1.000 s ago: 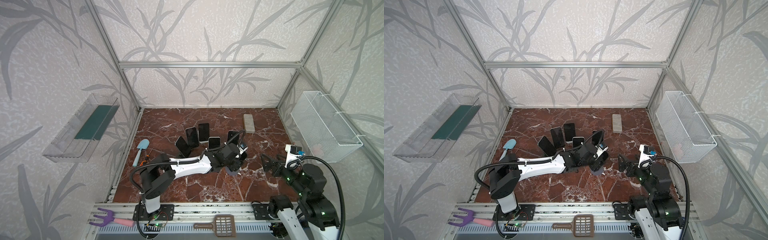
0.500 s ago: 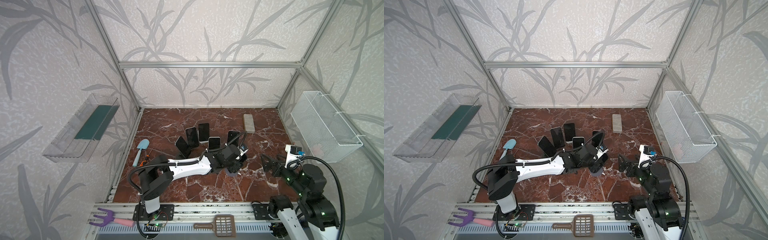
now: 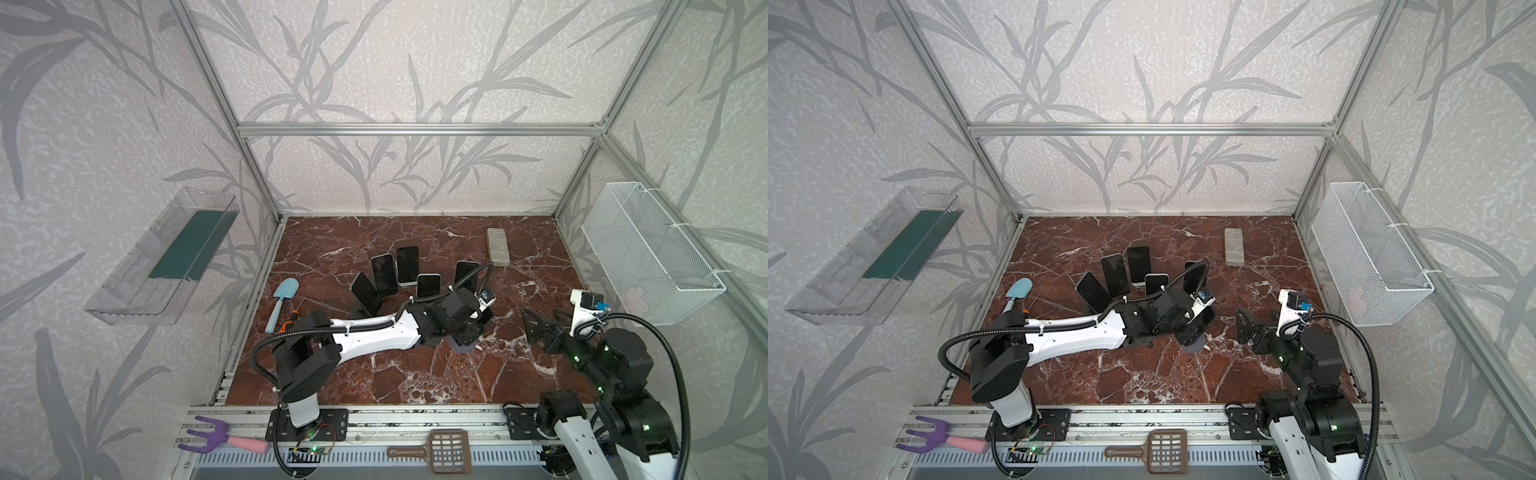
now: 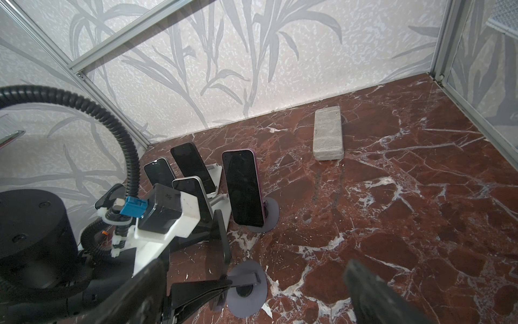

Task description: Remove the phone from the phone stand

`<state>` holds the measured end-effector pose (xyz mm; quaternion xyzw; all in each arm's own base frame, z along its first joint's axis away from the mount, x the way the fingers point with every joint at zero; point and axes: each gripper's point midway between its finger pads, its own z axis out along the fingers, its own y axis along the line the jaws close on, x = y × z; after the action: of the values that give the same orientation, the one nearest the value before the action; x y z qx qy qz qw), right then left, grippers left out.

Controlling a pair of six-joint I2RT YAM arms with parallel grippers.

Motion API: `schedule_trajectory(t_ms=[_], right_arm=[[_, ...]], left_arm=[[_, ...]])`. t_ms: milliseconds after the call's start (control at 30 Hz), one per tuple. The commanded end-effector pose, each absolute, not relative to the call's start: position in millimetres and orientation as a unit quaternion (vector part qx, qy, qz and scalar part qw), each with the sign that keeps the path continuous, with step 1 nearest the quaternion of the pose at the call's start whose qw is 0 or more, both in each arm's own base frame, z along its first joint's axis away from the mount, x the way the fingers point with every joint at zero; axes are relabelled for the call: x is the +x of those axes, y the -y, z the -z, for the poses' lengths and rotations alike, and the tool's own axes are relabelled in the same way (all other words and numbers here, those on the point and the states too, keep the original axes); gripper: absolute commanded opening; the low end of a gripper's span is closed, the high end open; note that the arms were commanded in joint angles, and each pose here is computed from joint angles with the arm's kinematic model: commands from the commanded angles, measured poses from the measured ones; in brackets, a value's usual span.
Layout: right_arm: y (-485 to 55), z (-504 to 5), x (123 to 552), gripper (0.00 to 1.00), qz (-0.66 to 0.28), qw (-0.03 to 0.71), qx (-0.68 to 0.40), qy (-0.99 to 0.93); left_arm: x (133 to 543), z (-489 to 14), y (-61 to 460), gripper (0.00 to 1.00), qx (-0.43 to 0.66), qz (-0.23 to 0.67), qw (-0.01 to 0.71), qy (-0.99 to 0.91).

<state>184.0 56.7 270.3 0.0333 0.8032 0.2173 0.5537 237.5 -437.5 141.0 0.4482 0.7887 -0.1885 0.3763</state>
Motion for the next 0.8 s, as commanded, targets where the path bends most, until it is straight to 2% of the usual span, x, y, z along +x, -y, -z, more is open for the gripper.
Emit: schedule_trajectory(t_ms=[0, 400, 767], right_arm=[[-57, -275, 185, 0.99, -0.222, 0.566, 0.031, -0.794], [-58, -278, 187, 0.99, -0.225, 0.569, 0.031, -0.79], [-63, -282, 190, 1.0, -0.239, 0.57, 0.027, -0.786]], left_arm=[[241, -191, 446, 0.63, 0.442, 0.207, 0.424, -0.763], [244, -217, 435, 0.63, 0.433, 0.194, 0.441, -0.762], [258, -237, 401, 0.62, 0.414, 0.119, 0.473, -0.768]])
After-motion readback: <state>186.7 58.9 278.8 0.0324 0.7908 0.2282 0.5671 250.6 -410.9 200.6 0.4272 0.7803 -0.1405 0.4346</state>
